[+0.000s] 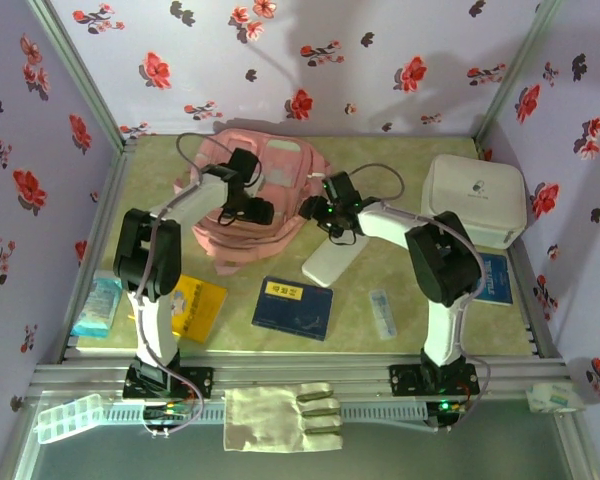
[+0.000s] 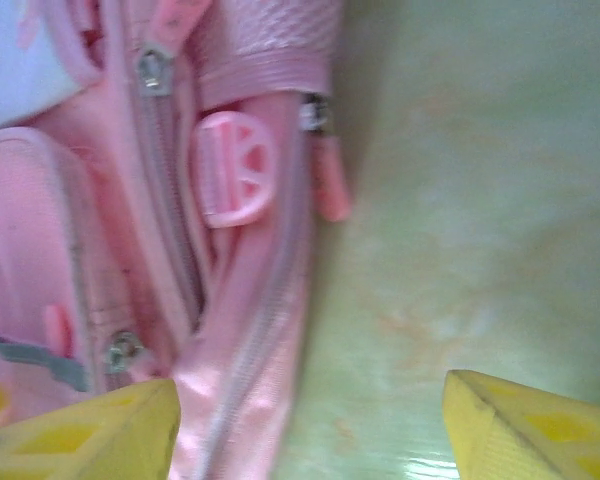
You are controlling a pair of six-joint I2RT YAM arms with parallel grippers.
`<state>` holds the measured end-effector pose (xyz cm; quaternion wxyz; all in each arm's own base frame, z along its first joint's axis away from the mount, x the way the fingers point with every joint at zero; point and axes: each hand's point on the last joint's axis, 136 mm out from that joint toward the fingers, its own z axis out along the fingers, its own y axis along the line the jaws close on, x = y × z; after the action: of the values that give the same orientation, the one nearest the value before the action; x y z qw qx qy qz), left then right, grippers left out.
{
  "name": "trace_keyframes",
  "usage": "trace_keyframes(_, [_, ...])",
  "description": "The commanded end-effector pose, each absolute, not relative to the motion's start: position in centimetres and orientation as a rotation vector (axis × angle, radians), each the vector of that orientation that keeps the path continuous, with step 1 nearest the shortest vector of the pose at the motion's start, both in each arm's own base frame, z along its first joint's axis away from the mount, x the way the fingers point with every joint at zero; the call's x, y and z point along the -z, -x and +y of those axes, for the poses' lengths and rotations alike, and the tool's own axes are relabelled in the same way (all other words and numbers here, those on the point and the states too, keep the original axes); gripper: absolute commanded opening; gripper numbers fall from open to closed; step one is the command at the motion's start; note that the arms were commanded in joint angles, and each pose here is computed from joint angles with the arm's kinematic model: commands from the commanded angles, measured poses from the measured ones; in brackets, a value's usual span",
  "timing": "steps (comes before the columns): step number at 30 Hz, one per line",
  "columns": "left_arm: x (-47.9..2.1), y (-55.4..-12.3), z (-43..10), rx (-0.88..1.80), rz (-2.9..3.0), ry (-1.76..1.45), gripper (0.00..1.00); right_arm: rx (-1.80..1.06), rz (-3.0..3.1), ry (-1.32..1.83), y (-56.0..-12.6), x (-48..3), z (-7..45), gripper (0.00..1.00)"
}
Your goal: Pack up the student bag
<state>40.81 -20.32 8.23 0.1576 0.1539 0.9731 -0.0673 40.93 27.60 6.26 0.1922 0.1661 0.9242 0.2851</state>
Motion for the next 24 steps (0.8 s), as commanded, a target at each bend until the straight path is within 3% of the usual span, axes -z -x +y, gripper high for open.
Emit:
trace_keyframes(1, [-11.2, -40.0, -21.9, 0.04, 2.682, -0.686, 0.77, -0.643, 2.572, -0.426, -40.9, -6.7, 24.4, 0.71])
trace_keyframes(8, [-10.3, -40.3, -22.7, -0.269, 2.599, -0.908, 0.66, -0.677, 2.489, -0.292, -41.6, -9.3, 24.5, 0.73])
trace_keyframes(21, [-6.8, -39.6, -23.7, -0.323, 2.623, -1.152, 0.58, -0.69, 2.468, -0.313, -41.8, -8.9, 23.7, 0.72])
trace_keyframes(24, [-6.4, -40.5, -24.0, -0.347, 2.601, -1.154, 0.51, -0.693, 2.466, -0.31, -41.8, -8.9, 23.7, 0.73])
